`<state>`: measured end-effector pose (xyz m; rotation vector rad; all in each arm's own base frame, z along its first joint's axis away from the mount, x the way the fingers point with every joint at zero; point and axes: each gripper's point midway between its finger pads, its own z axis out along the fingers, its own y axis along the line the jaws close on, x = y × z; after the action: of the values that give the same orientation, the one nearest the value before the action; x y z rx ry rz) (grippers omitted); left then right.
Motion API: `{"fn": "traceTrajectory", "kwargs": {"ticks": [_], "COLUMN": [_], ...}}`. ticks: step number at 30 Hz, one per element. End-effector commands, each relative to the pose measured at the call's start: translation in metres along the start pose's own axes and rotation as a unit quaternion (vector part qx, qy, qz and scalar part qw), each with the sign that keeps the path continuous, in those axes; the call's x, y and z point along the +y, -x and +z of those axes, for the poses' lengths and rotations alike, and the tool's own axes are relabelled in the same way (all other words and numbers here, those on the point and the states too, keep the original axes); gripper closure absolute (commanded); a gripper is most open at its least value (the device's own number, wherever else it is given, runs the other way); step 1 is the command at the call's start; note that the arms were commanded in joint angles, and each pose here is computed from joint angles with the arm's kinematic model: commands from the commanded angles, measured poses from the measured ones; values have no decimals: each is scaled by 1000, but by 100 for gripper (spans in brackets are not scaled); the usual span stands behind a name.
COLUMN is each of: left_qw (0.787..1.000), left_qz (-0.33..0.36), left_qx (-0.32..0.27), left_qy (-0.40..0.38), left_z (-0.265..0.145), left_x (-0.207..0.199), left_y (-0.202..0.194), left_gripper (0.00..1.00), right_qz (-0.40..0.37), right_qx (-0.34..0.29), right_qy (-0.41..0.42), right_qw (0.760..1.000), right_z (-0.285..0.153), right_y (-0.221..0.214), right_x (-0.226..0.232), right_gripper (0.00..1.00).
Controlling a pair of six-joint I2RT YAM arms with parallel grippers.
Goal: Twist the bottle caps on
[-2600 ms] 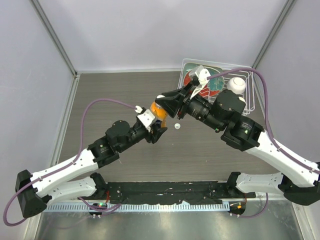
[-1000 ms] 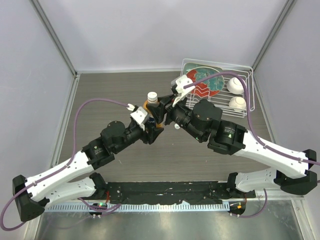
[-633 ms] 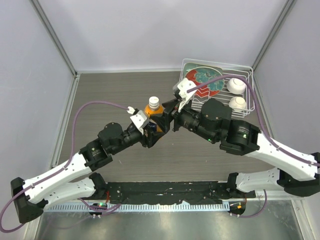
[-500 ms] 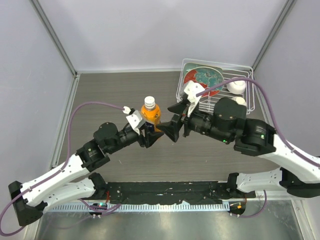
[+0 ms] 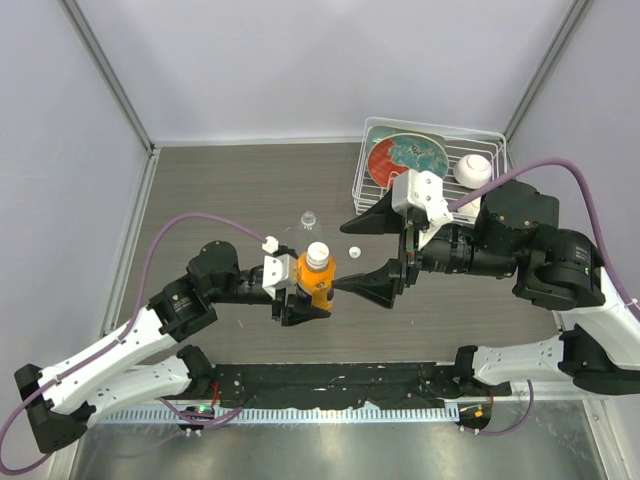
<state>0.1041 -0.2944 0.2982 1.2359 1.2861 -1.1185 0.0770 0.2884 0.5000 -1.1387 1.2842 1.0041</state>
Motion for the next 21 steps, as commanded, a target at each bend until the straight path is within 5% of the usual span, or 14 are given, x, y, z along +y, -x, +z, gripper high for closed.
{"fn": "traceTrajectory", "kwargs": {"ticks": [1,6,21], "left_qw": [994,985,982], "left_qz": [41,49,53], "left_qx": [-17,-19,-18], "left_qy": [-105,-164,-180], "left_z": [-7,-10,-12], "left_x": [-33,-51,-57], "left_y": [20,20,20], "left_gripper": [46,44,43], "right_qz": [-30,-36,-18], "right_qx": [-15,-17,-35], "right_qy": [52,82,165], "right_qw": [998,996,985], "right_z": [-1,7,35], "right_y": [14,16,16], "right_x": [16,24,40], "right_gripper": [16,16,23]}}
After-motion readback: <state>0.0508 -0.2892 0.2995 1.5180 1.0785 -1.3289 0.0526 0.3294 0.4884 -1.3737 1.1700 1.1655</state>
